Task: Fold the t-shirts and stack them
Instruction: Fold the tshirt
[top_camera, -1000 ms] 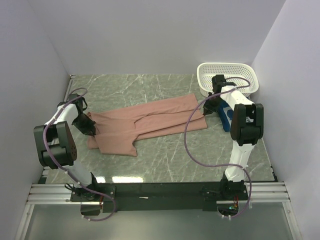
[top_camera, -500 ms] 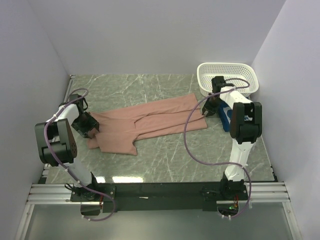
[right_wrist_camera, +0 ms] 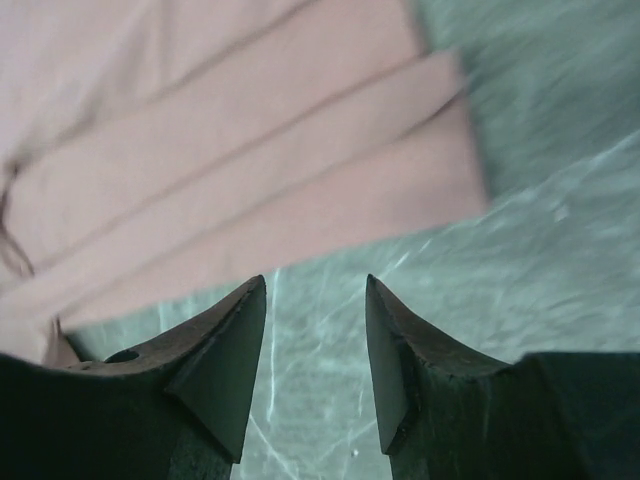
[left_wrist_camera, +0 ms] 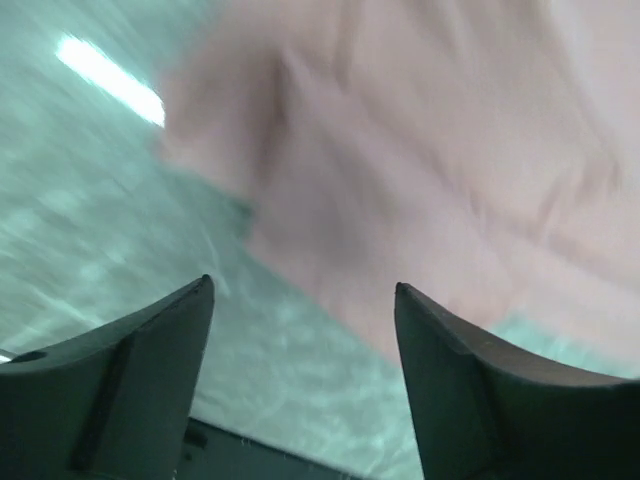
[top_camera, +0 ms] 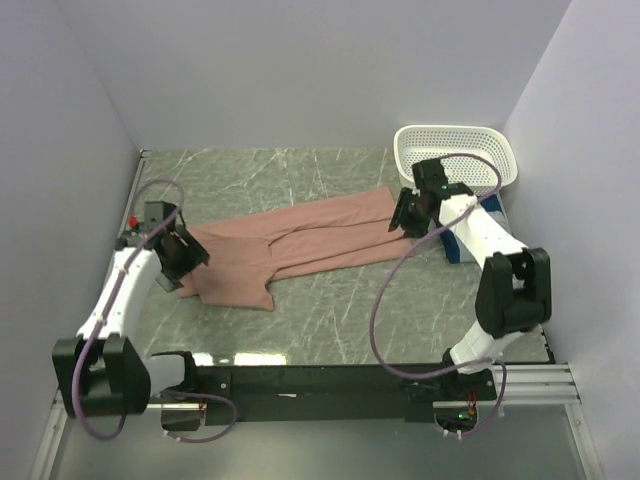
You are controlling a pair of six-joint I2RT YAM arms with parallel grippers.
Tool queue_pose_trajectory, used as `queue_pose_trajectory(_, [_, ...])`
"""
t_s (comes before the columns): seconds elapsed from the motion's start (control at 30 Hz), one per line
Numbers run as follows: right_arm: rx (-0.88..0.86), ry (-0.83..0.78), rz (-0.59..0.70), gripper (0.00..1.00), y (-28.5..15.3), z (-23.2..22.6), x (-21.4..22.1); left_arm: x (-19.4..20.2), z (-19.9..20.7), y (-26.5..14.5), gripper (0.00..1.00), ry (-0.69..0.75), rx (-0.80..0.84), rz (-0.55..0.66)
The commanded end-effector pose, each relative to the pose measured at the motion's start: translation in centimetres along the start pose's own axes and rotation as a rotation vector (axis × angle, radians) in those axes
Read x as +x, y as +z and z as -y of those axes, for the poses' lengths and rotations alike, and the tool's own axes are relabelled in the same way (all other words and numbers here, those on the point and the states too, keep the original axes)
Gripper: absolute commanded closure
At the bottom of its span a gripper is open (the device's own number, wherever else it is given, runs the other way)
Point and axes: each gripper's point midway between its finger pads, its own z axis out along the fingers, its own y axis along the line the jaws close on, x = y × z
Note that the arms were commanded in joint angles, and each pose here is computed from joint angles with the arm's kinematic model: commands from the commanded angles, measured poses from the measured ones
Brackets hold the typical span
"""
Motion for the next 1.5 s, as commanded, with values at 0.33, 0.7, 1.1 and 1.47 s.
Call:
queue_pose_trajectory(0.33, [-0.167,-0.136,-0.013,0.47,-2.3,-2.4,9.7,11.2,2.7,1.0,0.43,-0.077,0.199,-0.131])
queue_pose_trajectory(0.7, [-0.197,-0.167,-0.056,0.47,-1.9,-1.6,12.0,12.8,4.1,3.6,0.47,-0.113,0.204,-0.125])
queue_pose_trajectory(1.1, [-0.186,-0.183,-0.076,0.47,-1.4,-0.8,12.9,13.8,3.7,5.2,0.94,-0.097,0.146,-0.135])
queue_pose_trajectory(1.47, [-0.193,-0.199,-0.071,0.47,-1.9,-1.2,12.4,8.7,7.8,1.5,0.99,-0.039,0.189,-0.012])
